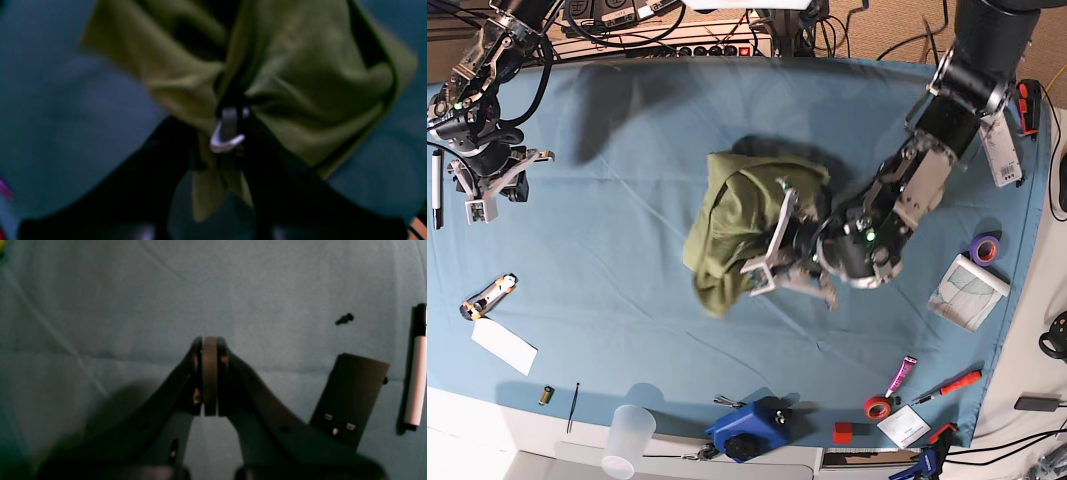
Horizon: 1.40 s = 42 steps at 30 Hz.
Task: Layout the t-shirt on the table in an organized manner, then fold the t-shirt properly
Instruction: 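Drag the grasped bundle with the left gripper toward the table center, then fold the bundle edge over with the left gripper and press it flat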
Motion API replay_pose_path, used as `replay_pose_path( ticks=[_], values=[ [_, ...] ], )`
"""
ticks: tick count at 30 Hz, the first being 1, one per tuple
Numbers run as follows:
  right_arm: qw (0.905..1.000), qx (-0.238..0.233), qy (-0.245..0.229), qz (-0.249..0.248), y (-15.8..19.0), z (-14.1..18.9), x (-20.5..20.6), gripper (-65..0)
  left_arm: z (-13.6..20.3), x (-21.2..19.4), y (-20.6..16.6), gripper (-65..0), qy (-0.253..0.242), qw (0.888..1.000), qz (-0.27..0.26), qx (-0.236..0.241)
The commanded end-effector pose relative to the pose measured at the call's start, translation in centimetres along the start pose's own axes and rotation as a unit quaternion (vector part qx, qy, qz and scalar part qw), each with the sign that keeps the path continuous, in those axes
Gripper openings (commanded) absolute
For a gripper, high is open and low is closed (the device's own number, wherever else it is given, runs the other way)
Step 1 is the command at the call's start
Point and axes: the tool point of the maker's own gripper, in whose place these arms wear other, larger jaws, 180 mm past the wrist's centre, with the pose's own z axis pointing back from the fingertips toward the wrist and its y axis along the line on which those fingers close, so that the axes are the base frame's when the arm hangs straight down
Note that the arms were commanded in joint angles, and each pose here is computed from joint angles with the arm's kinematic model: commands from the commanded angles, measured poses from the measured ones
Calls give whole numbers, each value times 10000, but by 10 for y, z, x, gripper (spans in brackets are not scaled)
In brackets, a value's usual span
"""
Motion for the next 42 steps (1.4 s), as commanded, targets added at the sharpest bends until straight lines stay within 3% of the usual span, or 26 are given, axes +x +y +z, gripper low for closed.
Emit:
replay_pose_path(
  ticks=[1, 5, 13, 18, 24, 33, 34, 36, 38, 42],
  values=[
    [9996, -62, -250, 67, -5, 5, 16, -650, 9, 27, 10, -650, -401, 9988, -244, 106],
    [9996, -60, -261, 66, -5, 5, 16, -650, 8, 45, 2, -650, -551, 9959, -719, -44],
    [9996, -61, -250, 66, -5, 5, 16, -650, -37, 37, -27, -650, -138, 9925, -1195, -238],
    [9997, -61, -243, 65, -5, 5, 15, -650, -50, 44, -13, -650, -47, 9917, -1266, 210],
    [9997, -50, -249, 53, -4, 4, 15, -650, -40, 65, 28, -650, -114, 9882, -1331, 749],
    [9991, 178, -342, -160, 10, 1, 14, -650, -55, 65, 33, -650, -348, 9917, -1095, 574],
    [9990, 207, -364, -176, 11, 1, 15, -650, -55, 66, 32, -609, -408, 9917, -1081, 567],
    [9989, 222, -375, -183, 12, 1, 15, -650, -54, 73, 36, -457, -576, 9913, -968, 687],
    [9989, 222, -361, -181, 12, 1, 15, -650, -50, 80, 49, -350, -748, 9894, -707, 1023],
    [9989, 223, -370, -182, 12, 1, 15, -650, -34, 88, 92, -326, -868, 9690, -249, 2299]
  ],
)
